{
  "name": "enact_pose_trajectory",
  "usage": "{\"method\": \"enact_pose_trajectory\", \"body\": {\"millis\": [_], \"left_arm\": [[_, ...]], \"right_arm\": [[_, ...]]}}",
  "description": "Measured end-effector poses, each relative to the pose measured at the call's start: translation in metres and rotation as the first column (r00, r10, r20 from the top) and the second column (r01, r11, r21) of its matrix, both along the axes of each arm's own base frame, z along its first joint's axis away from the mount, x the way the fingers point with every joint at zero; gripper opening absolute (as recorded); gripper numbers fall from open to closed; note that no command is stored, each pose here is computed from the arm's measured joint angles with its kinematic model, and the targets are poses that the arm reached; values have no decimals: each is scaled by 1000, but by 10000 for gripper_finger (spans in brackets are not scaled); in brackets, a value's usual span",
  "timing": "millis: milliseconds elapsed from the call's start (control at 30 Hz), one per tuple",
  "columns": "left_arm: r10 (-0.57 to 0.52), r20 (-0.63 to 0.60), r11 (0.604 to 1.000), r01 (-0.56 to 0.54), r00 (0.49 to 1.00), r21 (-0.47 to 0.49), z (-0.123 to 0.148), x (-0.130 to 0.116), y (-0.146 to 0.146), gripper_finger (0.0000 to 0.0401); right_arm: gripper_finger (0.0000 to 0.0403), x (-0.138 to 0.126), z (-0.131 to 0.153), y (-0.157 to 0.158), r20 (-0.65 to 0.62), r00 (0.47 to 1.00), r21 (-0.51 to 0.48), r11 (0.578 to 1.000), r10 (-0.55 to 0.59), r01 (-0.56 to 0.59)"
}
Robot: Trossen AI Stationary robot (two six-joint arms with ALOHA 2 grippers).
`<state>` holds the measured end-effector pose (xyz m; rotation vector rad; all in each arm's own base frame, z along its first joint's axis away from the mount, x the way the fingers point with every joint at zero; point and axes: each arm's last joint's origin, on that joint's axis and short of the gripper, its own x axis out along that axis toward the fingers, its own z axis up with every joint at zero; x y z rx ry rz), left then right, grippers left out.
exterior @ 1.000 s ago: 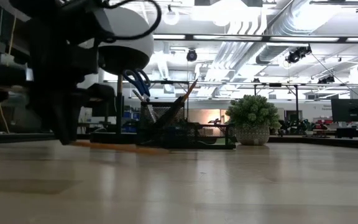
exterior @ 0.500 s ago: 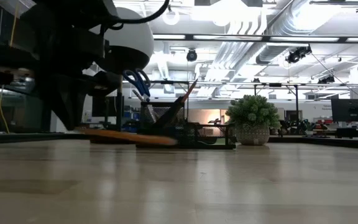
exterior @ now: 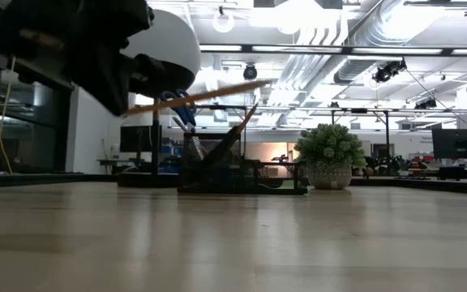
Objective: Pick and place office supplies into organizer
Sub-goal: Put the orange pencil into the desk organizer
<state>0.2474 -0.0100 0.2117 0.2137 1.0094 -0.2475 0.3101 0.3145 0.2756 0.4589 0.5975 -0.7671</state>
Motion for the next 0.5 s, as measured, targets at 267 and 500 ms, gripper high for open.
{"method": "enact_pose_trajectory", "body": {"millis": [267,500], "left_arm": [[128,147,987,-111,981,-118,31,-14,19,0],[203,245,968,-156,948,-196,49,-21,25,0]], "right_arm": [[82,1,-20,-1,31,998,-36,998,-55,56],[82,10,-40,-20,54,987,-76,985,-149,153]]}}
